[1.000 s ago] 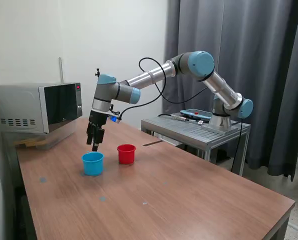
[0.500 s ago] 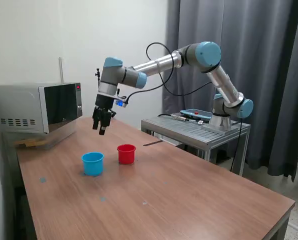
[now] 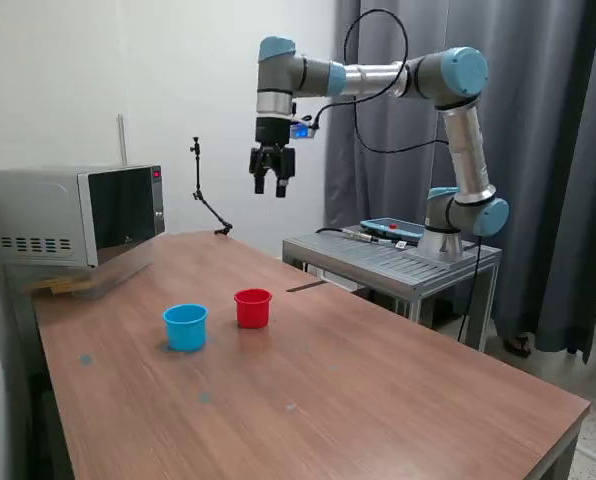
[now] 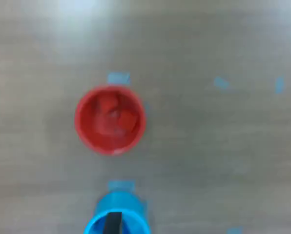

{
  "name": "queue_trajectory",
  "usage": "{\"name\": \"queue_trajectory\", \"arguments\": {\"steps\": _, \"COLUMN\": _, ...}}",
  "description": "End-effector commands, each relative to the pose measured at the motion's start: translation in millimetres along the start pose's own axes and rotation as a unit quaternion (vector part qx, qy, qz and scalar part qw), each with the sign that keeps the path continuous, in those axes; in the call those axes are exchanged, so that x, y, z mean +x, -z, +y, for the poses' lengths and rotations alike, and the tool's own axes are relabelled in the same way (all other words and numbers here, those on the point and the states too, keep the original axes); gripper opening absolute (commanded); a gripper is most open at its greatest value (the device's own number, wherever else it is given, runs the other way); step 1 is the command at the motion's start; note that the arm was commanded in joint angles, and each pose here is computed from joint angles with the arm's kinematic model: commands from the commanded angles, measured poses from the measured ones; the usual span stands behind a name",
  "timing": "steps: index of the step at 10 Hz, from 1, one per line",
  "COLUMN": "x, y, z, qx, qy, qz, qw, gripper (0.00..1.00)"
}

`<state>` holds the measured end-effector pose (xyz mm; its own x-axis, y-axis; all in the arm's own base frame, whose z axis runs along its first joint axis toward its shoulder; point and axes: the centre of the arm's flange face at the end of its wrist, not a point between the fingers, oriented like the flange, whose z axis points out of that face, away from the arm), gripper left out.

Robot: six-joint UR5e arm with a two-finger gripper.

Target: Place red objects in the red bin, and blue objects in the blue bin.

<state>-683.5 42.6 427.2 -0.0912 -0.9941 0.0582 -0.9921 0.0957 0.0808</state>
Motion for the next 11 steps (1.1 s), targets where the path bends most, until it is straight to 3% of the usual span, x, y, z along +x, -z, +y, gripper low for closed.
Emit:
{"name": "queue_trajectory", "arguments": {"steps": 1, "x": 38.0, "y": 56.8, "z": -53.3, "qx": 0.033, "qy": 0.021, "qz": 0.005, "qw": 0.9992, "gripper": 1.00}}
{"name": "queue_trajectory", "arguments": {"steps": 3, "x": 50.3, "y": 116.6, "z": -107.0, "qx": 0.022, "qy": 0.026, "qz": 0.004, "qw": 0.9994, "gripper": 1.00}}
{"name": "queue_trajectory", "arguments": {"steps": 5, "x": 57.0, "y": 143.0, "z": -145.7, "qx": 0.037, "qy": 0.025, "qz": 0.005, "qw": 0.9990, "gripper": 1.00}}
{"name": "queue_trajectory", "arguments": {"steps": 7, "x": 78.6, "y": 161.0, "z": -166.4, "qx": 0.022, "qy": 0.042, "qz": 0.005, "qw": 0.9989, "gripper": 1.00}}
{"name": "queue_trajectory", "arguments": {"steps": 11, "x": 85.7, "y": 151.2, "z": -202.3, "qx": 0.037, "qy": 0.039, "qz": 0.007, "qw": 0.9985, "gripper": 1.00}}
